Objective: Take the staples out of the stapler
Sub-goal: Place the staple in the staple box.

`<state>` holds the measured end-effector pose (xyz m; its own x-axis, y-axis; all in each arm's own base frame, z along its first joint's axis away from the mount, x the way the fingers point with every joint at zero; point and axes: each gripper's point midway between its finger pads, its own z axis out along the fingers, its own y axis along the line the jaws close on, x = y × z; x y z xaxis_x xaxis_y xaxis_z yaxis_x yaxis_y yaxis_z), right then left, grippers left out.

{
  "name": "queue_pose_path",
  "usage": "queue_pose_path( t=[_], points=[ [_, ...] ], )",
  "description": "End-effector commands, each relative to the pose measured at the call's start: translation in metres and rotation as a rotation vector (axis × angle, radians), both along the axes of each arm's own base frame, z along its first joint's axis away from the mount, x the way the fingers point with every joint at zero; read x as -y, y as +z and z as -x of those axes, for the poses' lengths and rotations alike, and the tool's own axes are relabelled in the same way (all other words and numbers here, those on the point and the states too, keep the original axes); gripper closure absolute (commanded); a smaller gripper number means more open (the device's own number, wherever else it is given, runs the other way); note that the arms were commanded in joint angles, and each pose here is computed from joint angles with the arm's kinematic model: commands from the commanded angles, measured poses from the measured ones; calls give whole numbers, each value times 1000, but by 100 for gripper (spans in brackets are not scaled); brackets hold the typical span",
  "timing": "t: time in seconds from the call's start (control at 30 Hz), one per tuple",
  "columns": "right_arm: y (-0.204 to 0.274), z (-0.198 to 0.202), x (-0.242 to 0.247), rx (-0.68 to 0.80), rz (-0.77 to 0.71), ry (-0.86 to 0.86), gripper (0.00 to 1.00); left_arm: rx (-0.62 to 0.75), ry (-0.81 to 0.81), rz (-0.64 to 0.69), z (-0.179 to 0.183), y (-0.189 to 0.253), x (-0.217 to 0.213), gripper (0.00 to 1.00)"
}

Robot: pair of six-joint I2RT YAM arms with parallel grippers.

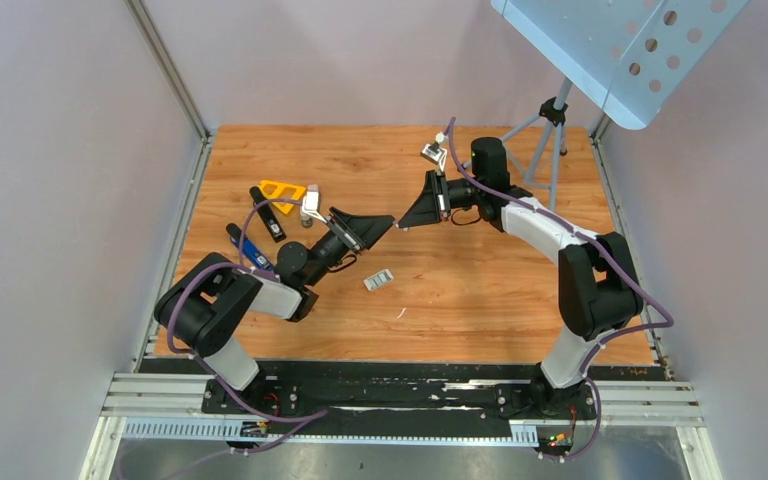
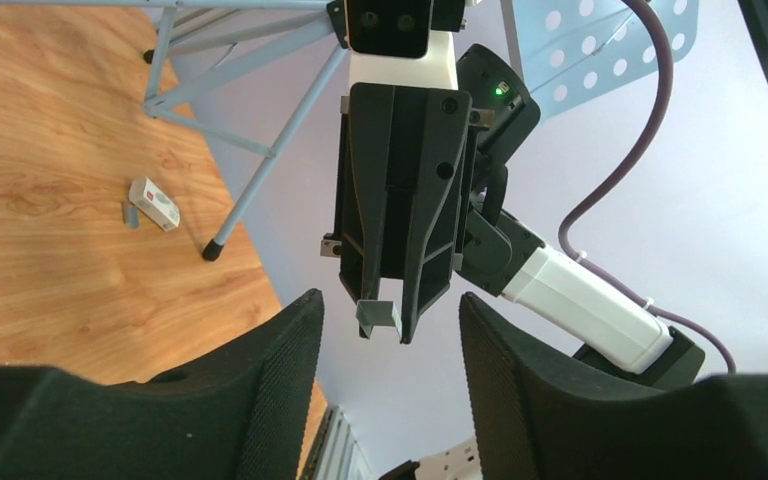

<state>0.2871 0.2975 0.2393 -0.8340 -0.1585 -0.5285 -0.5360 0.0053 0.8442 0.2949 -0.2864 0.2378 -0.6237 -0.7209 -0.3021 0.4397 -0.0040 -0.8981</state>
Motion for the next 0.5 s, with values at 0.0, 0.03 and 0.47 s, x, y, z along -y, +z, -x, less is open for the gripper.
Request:
queue_pose_path(
  t=[0.0, 0.03, 0.47],
  points=[
    [-4, -1, 4, -25, -4, 4, 96, 47, -8, 50, 2, 16, 4, 48],
    [-5, -1, 4, -26, -4, 3, 96, 43, -8, 51, 2, 15, 4, 49],
    [-6, 0, 4, -29, -2, 1, 96, 14, -5, 61, -1, 11, 5, 63]
  ],
)
